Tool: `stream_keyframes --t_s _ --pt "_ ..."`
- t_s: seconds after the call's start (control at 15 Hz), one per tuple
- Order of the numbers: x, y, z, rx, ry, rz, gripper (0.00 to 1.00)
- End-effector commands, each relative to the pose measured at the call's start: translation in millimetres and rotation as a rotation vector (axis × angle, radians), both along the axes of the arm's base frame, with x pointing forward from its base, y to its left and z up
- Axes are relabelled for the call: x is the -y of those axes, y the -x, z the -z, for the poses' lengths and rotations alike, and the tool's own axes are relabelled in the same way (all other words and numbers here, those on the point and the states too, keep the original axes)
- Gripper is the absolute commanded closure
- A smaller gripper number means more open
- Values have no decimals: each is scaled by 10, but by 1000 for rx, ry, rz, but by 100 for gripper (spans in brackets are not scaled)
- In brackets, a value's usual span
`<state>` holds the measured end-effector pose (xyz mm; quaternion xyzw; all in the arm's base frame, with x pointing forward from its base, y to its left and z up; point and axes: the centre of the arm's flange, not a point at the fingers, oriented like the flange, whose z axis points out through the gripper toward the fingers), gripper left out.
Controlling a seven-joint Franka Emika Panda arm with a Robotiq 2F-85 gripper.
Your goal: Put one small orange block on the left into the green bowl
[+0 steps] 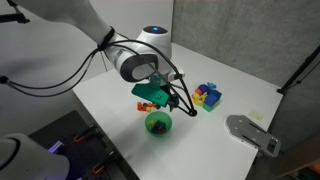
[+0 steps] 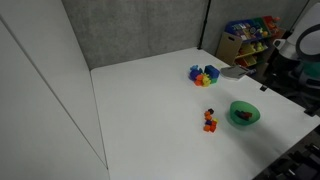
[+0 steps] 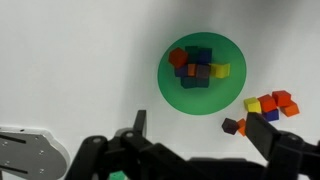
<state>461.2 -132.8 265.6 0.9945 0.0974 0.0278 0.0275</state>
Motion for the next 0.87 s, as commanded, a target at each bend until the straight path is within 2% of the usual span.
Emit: stream_keyframes --t_s 0.0,0.27,0.6,0.67,0.8 --pt "-110 225 -454 29 3 123 0" --pt "-247 328 -756 33 -55 195 0" --pt "-378 393 -946 -11 -149 195 0" --pt "-351 300 -833 -2 -111 191 0" --pt "-389 323 -875 -11 -128 194 0"
